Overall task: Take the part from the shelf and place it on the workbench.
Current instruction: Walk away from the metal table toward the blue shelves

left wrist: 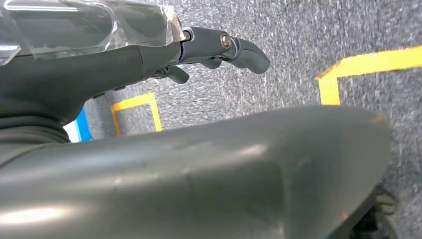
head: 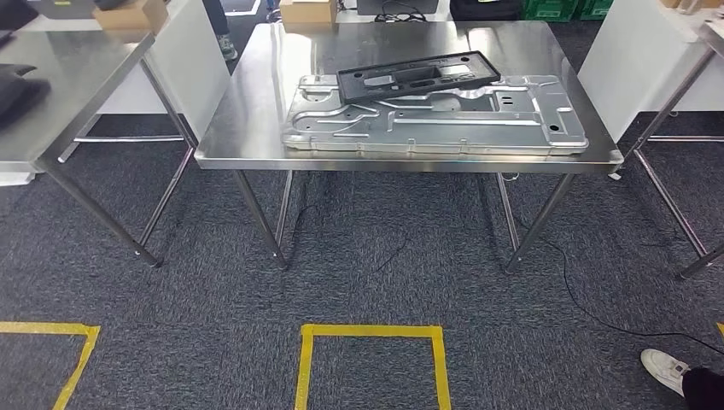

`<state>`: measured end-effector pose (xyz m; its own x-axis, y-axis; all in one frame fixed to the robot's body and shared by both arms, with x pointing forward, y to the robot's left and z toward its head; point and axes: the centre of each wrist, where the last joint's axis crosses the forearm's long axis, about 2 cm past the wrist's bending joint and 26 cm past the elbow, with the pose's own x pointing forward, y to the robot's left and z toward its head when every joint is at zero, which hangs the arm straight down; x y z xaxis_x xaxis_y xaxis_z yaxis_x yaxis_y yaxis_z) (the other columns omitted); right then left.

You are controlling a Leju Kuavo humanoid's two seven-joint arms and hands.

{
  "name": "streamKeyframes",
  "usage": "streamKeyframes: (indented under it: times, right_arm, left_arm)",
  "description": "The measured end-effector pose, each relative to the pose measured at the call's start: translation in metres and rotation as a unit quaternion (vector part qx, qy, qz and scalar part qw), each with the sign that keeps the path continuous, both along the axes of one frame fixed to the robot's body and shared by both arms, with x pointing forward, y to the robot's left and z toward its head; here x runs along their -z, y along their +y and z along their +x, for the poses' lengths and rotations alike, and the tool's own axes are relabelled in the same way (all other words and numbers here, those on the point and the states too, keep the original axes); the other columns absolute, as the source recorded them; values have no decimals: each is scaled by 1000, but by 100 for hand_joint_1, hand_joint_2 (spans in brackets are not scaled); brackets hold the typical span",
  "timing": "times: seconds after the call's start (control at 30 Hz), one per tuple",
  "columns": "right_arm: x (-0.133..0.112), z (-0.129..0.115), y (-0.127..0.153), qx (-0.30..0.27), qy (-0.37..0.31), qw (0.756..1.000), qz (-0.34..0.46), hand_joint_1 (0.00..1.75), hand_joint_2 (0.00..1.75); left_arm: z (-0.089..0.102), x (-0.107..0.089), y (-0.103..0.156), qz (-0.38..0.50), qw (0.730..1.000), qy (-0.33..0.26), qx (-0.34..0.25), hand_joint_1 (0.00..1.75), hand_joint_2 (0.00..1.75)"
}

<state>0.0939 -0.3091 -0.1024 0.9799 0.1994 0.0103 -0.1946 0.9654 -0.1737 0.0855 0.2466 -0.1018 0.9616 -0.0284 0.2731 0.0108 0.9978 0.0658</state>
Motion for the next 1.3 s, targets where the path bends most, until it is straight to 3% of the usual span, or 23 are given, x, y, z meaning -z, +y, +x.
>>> streamKeyframes:
  times: [1.3]
  right_arm:
    - [0,-1,2,34,10,999,0,0,0]
  left_arm:
    - [-3,1,0,0,1000,4,3,0,0]
